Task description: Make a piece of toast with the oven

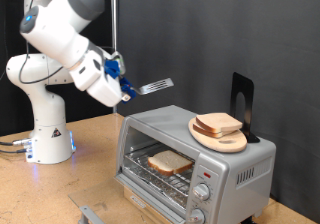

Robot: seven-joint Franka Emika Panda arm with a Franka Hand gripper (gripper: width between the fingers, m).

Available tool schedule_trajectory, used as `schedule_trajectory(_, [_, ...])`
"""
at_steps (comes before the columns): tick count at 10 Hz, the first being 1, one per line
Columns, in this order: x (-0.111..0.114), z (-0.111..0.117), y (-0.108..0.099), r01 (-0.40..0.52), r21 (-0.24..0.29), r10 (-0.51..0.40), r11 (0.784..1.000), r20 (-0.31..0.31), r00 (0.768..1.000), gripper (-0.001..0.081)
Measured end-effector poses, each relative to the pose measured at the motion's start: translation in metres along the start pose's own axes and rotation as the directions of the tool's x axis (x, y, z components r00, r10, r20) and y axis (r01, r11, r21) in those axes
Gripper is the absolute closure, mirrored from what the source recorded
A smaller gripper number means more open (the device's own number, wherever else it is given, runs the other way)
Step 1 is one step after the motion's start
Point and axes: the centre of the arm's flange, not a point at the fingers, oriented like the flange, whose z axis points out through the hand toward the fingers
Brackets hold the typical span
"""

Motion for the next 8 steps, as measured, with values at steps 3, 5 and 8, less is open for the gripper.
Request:
schedule_trajectory(3, [0.006,0.036,-0.039,0.001,-0.025,-0.001,1.000,-0.008,1.000,0.0321])
schedule_trajectory(5, [0.008,0.059,-0.057,0.005,-0.045,-0.006,0.999,-0.013,1.000,0.0321])
schedule_trajectory(8, [0.002,0.097,-0.065,0.017,-0.114,-0.017,0.993,-0.002,1.000,0.0321])
